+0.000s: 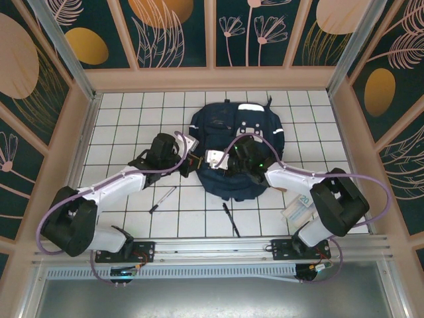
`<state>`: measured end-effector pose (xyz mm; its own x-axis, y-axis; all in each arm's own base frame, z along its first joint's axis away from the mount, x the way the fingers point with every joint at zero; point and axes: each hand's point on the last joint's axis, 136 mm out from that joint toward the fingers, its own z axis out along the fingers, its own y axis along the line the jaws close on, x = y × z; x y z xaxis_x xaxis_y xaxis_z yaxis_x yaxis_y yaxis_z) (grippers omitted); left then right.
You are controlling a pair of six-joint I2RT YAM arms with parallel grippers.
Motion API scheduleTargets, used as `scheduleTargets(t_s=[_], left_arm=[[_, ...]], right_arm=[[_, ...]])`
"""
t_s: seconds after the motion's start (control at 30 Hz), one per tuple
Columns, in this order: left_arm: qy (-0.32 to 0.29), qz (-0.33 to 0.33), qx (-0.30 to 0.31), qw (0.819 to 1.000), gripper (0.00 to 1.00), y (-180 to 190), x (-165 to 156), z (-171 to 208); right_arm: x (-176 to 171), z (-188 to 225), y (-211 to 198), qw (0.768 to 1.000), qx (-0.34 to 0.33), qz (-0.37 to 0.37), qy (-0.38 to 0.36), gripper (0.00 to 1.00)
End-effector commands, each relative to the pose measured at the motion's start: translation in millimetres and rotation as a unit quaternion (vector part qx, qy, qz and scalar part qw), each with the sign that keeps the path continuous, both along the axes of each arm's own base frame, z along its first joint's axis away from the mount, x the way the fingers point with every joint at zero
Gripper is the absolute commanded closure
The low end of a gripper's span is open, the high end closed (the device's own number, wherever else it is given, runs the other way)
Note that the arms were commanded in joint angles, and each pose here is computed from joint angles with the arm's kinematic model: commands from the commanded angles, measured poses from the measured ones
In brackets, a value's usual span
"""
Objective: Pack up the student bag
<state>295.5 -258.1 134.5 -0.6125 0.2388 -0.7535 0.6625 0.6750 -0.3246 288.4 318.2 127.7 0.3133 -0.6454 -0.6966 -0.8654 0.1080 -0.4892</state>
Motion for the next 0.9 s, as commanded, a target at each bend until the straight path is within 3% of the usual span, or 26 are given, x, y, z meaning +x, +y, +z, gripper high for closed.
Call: scheduleTargets(t_s=[0.0, 0.07, 0.17, 0.47, 0.53, 0.6, 0.63, 0.73, 0.83, 0.87], left_arm=[[-0.067, 0.033, 0.023, 0.997, 1.00, 13, 14, 20], [-0.080, 0.079, 0.060, 0.992, 1.00, 35, 30, 8], [-0.052, 0.124, 0.073, 0.988, 1.00, 62, 57, -8], [-0.026, 0.171, 0.145, 0.974, 1.00, 79, 119, -41], [-0.022, 0.144, 0.131, 0.981, 1.00, 67, 121, -38], [-0.028, 0.102, 0.096, 0.990, 1.00, 51, 113, -28], [-0.033, 0.071, 0.075, 0.994, 0.92, 42, 105, -21], [-0.040, -0.048, 0.021, 0.998, 0.70, 19, 59, -2], [-0.064, -0.182, -0.027, 0.981, 0.56, 6, -1, 13], [-0.082, -0.198, -0.023, 0.977, 0.53, 8, -10, 14]], right_arm=[[-9, 8, -6, 0.998, -0.023, 0.036, -0.050, 1.00], [-27, 14, -6, 0.994, -0.016, 0.085, -0.067, 1.00], [-42, 24, -3, 0.989, 0.005, 0.123, -0.082, 1.00], [-52, 35, -1, 0.983, 0.016, 0.148, -0.106, 1.00], [-43, 34, -2, 0.987, 0.019, 0.120, -0.108, 0.97], [-33, 35, -3, 0.991, 0.023, 0.089, -0.098, 0.85], [-31, 37, -5, 0.992, 0.027, 0.082, -0.096, 0.84], [-32, 43, -9, 0.991, 0.041, 0.083, -0.101, 0.99], [-32, 44, -11, 0.989, 0.035, 0.092, -0.107, 1.00], [-33, 44, -10, 0.989, 0.035, 0.097, -0.107, 1.00]])
